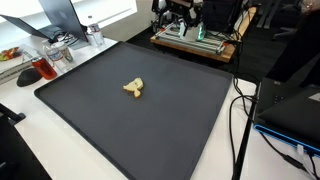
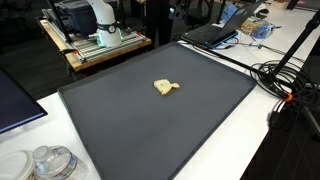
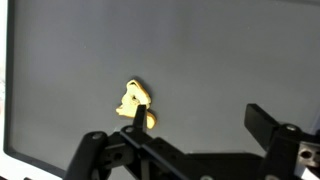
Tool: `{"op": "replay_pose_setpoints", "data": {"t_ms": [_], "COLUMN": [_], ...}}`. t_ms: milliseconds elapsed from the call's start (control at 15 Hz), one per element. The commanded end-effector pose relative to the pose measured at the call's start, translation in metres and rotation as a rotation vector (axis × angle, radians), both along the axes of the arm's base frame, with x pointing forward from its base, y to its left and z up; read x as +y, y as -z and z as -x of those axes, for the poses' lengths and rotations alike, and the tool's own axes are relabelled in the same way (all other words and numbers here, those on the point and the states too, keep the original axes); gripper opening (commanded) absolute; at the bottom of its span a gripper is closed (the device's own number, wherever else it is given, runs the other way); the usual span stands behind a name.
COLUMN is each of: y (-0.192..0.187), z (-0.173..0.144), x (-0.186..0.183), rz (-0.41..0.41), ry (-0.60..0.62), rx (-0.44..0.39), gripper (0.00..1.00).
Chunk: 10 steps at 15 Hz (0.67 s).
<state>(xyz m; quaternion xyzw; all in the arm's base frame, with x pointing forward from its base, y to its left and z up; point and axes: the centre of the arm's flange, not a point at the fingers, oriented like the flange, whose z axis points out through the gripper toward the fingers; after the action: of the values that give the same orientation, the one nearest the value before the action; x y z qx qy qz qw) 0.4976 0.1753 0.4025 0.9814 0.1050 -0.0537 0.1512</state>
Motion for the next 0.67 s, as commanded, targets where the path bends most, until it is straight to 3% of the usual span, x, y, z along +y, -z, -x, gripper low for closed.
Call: {"op": "replay_pose_setpoints", "data": {"t_ms": [0, 600], "y": [0.028, 0.112], "z": [-0.043, -0.099], "x": [0.001, -0.024], "rz": [0.031, 0.122], "ry": [0.048, 0.175], "rx": [-0.039, -0.099], "gripper": [1.0, 1.0]}}
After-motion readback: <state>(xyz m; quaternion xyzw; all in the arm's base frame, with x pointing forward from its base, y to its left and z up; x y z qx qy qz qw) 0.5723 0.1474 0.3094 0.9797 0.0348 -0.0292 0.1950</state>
